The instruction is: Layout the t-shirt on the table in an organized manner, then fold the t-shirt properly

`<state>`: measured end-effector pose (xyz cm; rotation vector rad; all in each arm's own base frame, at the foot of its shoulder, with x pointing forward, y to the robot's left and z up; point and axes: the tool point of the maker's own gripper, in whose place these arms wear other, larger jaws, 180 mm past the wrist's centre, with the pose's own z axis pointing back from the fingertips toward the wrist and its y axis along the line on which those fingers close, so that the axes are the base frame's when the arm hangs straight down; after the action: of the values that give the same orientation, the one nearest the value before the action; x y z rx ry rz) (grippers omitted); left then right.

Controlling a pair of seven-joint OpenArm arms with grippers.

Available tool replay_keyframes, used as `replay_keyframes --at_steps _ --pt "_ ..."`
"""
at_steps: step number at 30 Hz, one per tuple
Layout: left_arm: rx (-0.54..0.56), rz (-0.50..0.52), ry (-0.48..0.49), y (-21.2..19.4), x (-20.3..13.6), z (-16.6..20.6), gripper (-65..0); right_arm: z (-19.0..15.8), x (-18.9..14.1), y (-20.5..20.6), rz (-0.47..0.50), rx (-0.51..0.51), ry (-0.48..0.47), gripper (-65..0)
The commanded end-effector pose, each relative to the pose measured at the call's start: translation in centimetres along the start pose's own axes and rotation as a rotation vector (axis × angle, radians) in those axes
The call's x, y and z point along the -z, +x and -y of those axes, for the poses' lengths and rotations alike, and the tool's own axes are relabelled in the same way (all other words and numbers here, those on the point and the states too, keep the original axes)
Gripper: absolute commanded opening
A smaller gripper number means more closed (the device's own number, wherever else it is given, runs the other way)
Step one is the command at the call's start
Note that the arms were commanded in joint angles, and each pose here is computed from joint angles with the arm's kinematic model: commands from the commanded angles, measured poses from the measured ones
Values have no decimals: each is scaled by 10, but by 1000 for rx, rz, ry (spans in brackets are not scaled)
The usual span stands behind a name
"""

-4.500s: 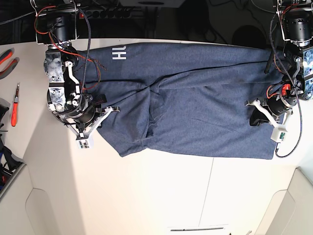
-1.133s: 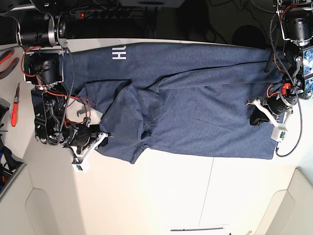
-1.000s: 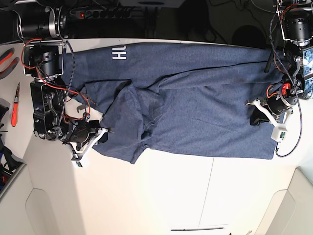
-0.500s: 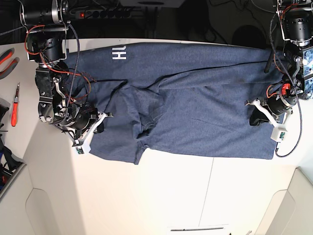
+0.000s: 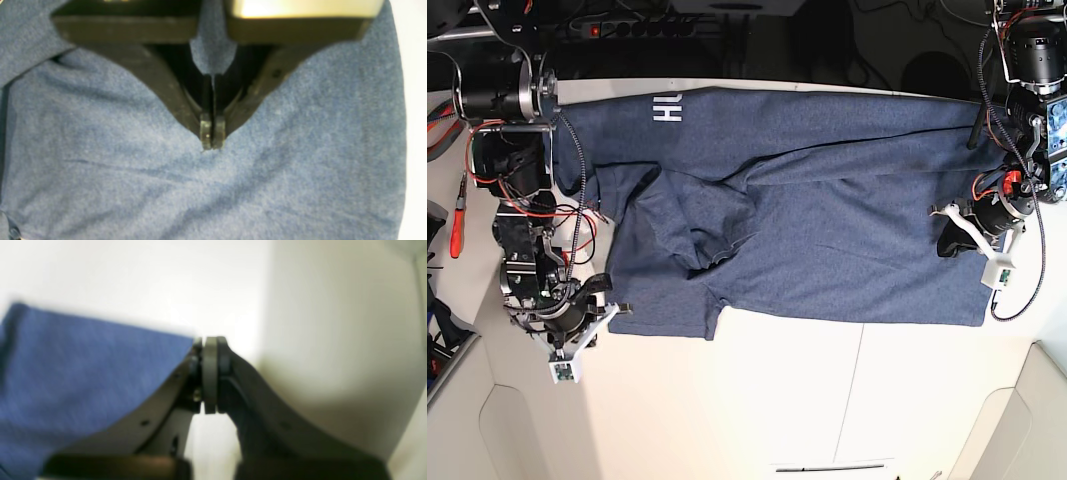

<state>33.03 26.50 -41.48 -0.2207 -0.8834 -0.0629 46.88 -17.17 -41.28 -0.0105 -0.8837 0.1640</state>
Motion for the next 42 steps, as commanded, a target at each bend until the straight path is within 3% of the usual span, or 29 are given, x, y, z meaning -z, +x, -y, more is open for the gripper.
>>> replay_keyframes --at_steps 1,4,7,9,13,16,21,26,34,42 --pt "13 52 2 20 -3 -5 -650 3 -2 38 90 16 12 -650" --pt "13 52 3 20 -3 -5 -650 -21 -7 58 119 80 160 -650" --pt "19 46 6 19 -3 -5 -650 -44 -19 52 49 125 281 -650" --pt "21 41 7 18 -3 -6 -650 -54 -30 41 6 116 314 -650" --pt "23 44 -2 19 -3 -4 -650 -67 -56 15 -20 61 324 -650" --pt "40 150 -115 38 -7 15 -650 -71 -72 -4 -18 46 310 -650" --pt "-5 268 -171 70 -13 32 -650 -59 -73 -43 -76 24 210 -650" --pt "-33 188 -279 58 3 76 -650 -57 -63 -62 -100 52 203 -650" --pt "104 -12 -486 1 28 180 -650 -60 -43 -63 -144 88 214 -650" --pt "129 -41 -495 -8 32 193 -650 -68 -23 -70 -177 109 220 -650"
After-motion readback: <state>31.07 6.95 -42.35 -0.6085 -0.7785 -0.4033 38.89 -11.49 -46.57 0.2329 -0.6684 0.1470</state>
